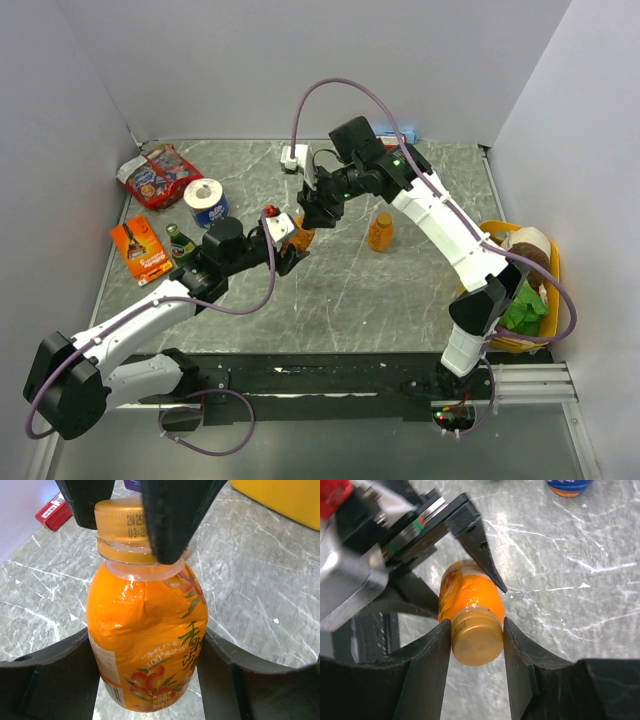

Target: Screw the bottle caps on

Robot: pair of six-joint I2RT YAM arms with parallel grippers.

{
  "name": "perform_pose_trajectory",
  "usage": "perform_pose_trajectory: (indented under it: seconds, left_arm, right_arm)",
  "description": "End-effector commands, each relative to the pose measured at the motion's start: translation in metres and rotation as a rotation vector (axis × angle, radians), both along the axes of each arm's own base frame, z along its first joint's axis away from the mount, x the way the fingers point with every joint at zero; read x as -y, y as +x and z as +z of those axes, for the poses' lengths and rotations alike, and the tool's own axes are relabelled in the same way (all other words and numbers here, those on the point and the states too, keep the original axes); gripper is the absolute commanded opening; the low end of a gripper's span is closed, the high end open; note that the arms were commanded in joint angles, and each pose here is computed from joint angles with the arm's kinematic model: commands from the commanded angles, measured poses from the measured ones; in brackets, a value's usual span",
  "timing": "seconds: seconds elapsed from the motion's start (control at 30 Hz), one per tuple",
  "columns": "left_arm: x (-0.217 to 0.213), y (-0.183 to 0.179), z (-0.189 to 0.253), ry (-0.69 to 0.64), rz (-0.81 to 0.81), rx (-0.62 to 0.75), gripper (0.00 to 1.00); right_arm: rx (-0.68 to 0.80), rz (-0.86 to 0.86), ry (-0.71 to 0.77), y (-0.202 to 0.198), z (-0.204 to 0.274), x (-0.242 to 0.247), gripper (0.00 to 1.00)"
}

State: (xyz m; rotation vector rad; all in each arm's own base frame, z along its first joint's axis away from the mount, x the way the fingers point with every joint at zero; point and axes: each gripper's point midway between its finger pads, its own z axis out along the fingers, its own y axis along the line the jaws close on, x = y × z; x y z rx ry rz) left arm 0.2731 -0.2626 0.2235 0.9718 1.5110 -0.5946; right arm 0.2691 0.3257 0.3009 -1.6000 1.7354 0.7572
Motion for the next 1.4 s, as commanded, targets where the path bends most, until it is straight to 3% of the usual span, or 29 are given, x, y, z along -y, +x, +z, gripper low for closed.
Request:
perform_pose_trajectory:
  seconds: [0.0,0.1,0.17,0.27,0.47,0.57,0.67,1.07,1.2,1.37]
  left_arm:
    - [-0.016,0.027,0.028,-0.082,0.157,0.058,0.01]
    - [-0.005,0.007,0.016,-0.045,0.031,0.027,0.01]
    - [0.001,-0.010,0.000,0.003,-0.077,0.001,0.01]
    - [0.003,-0.030,-0.013,0.047,-0.188,-0.016,0.01]
    - [0.008,-0.055,-0.014,0.092,-0.354,0.040,0.01]
    - [0.009,-0.058,-0.016,0.130,-0.405,0.053,0.01]
    - [0.013,-0.057,-0.012,0.147,-0.442,0.075,0.01]
    - [0.017,-0.060,0.000,0.148,-0.493,0.113,0.01]
    - [0.017,-0.059,0.003,0.143,-0.488,0.123,0.01]
    - [0.016,-0.058,0.006,0.136,-0.479,0.132,0.01]
  right_arm:
    - [-0.257,-0.080,0.001,-0.036,0.001,0.008,0.14]
    - [-0.168,-0.033,0.057,-0.028,0.026,0.015,0.49]
    - [-0.094,-0.030,0.121,-0.014,0.050,0.025,0.59]
    - [-0.025,0.034,0.191,-0.012,0.072,0.038,0.66]
    - [0.307,0.312,0.076,-0.040,0.044,0.054,0.77]
    - [0.490,0.469,0.004,-0.056,0.024,0.052,0.79]
    - [0.580,0.546,-0.015,-0.066,0.011,0.048,0.80]
    - [0.729,0.589,-0.019,-0.063,-0.005,0.022,0.78]
    - [0.721,0.599,-0.020,-0.061,-0.008,0.019,0.70]
    - [0.679,0.614,-0.019,-0.066,-0.007,0.019,0.45]
